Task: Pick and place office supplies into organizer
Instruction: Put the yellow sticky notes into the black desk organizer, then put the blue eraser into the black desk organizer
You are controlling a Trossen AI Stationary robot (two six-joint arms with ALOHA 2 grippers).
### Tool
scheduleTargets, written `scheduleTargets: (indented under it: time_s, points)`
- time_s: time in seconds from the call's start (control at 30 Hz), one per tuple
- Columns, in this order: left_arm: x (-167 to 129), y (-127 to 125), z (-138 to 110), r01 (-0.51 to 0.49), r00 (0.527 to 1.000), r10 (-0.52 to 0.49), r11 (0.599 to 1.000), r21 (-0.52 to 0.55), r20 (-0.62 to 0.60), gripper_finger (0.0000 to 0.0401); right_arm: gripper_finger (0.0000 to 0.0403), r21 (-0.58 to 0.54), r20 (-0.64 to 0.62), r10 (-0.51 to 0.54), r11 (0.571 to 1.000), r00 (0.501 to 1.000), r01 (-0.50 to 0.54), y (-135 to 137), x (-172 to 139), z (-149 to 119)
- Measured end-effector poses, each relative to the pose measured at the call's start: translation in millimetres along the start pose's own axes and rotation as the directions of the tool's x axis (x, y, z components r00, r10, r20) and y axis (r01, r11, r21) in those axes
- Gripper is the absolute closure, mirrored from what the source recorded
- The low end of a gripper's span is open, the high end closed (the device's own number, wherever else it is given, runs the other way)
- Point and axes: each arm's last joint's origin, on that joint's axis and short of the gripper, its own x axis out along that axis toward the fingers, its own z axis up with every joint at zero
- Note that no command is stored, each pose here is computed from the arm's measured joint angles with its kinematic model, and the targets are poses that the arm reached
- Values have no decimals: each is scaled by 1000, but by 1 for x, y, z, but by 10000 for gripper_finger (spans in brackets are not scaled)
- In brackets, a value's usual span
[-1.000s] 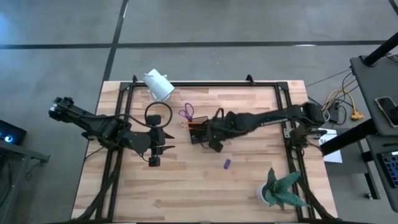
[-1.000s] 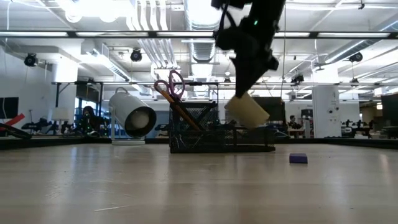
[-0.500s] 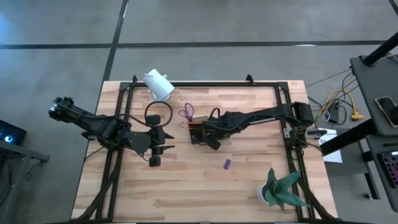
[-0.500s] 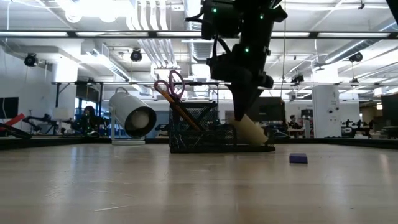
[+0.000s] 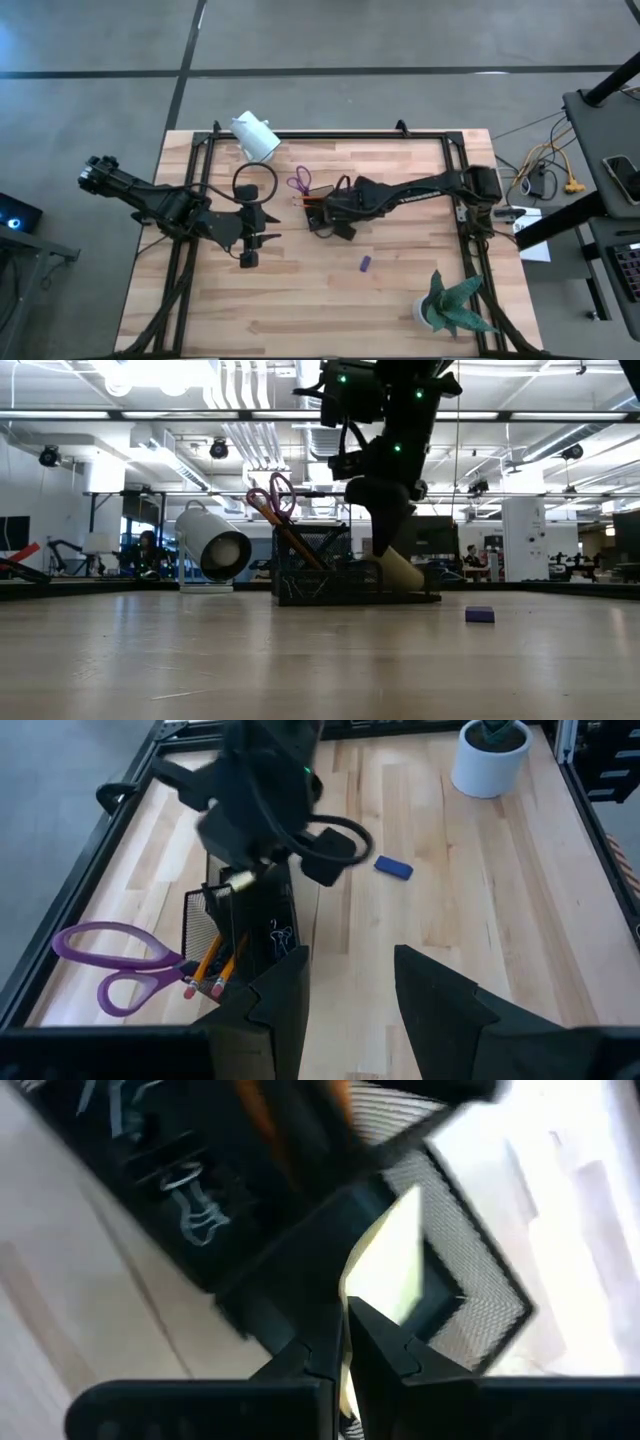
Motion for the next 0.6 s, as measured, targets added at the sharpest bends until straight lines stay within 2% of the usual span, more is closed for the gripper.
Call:
scheduleTargets:
  time_s: [0.13, 0.23, 0.47, 0.6]
  points:
    - [0, 0, 0, 0, 1000, 0, 1000, 0, 0, 272, 392, -35, 15, 21, 999, 1000, -20, 10, 2, -1]
    - [0, 0, 0, -1, 1000, 1, 1000, 0, 1, 272, 375, -37, 6, 54, 998, 999, -54, 14, 6, -1]
    - [0, 0, 0, -2, 1000, 2, 1000, -1, 1, 272, 287, -26, 4, 64, 998, 998, -64, 15, 6, -1]
    - [0, 0, 0, -2, 1000, 2, 1000, 0, 1, 272, 245, -85, -9, 65, 994, 998, -66, 17, -5, -5]
